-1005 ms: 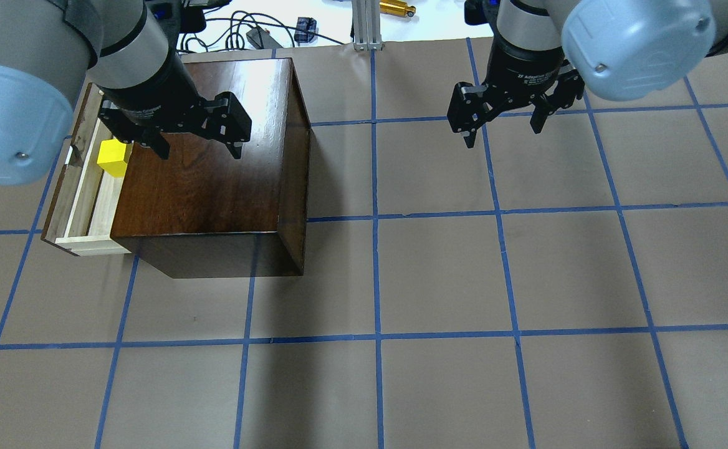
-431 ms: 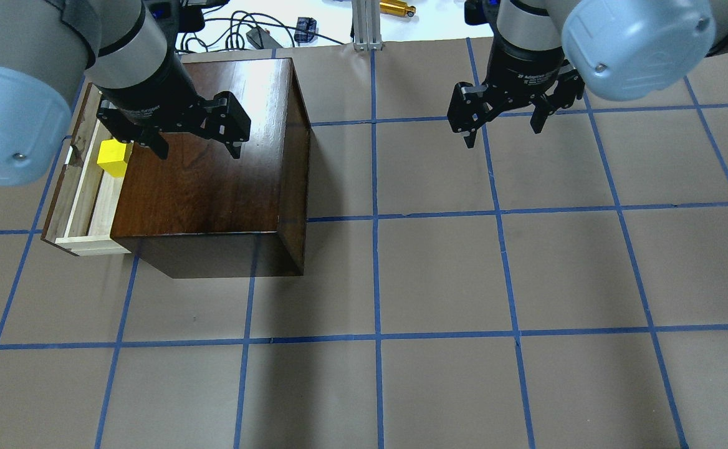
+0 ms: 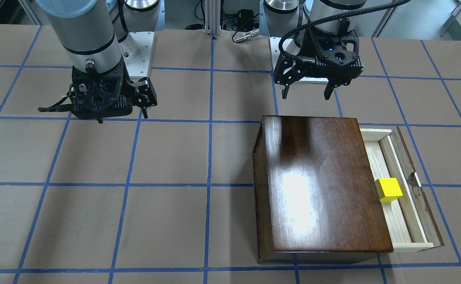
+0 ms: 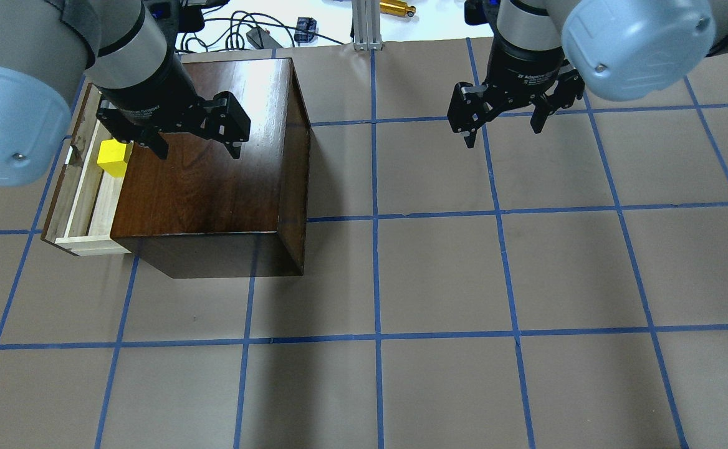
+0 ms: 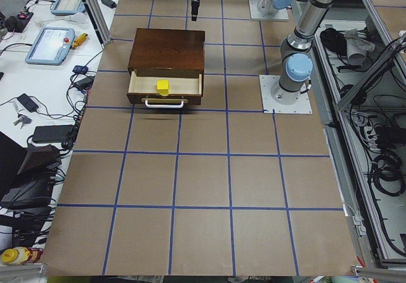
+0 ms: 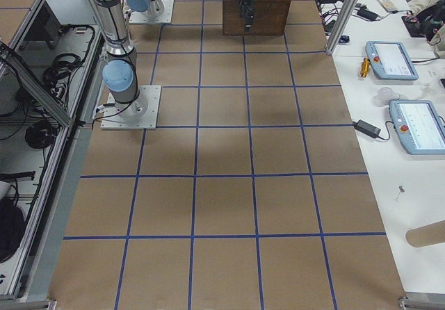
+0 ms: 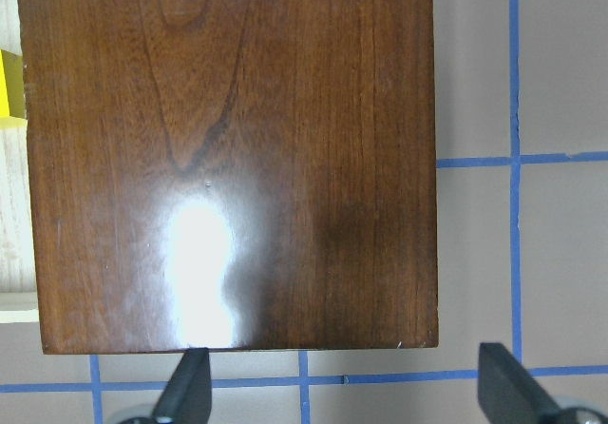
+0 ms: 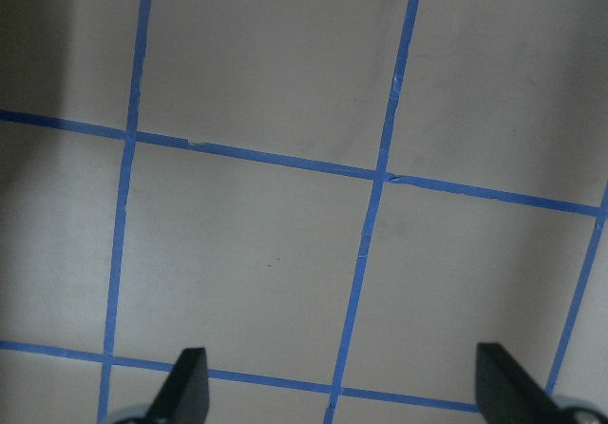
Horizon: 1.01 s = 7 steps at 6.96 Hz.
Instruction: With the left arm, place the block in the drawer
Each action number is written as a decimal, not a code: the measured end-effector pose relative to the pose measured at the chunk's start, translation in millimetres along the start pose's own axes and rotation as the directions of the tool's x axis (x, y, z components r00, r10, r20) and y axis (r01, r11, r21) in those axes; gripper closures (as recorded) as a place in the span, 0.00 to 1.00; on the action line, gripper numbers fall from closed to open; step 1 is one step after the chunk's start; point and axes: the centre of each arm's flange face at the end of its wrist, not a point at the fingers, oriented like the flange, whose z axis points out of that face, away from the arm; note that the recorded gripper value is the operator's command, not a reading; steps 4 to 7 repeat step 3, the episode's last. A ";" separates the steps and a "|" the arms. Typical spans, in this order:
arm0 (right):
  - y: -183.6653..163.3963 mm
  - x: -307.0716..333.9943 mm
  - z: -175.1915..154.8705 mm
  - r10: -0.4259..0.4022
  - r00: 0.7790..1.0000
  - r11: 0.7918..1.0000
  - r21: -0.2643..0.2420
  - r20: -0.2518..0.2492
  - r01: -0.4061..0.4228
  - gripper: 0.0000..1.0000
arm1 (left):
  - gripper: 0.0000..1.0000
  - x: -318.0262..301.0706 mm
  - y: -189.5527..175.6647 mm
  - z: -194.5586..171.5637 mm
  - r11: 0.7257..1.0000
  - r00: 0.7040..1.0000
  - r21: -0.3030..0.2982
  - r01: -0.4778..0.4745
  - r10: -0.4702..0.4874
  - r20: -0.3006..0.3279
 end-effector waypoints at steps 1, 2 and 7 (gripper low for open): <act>0.0 0.0 0.0 0.000 1.000 1.000 0.000 0.000 0.000 0.00 | 0.00 0.0 0.0 0.0 1.000 1.000 0.000 0.000 0.000 0.000; 0.0 0.0 0.0 -0.001 1.000 1.000 0.000 0.000 0.001 0.00 | 0.00 0.0 0.3 -0.5 1.000 1.000 0.001 0.000 0.000 0.000; 0.0 -0.1 0.0 0.000 1.000 1.000 0.000 0.001 0.000 0.00 | 0.00 -0.1 0.6 -1.1 1.000 1.000 0.002 -0.001 0.001 0.000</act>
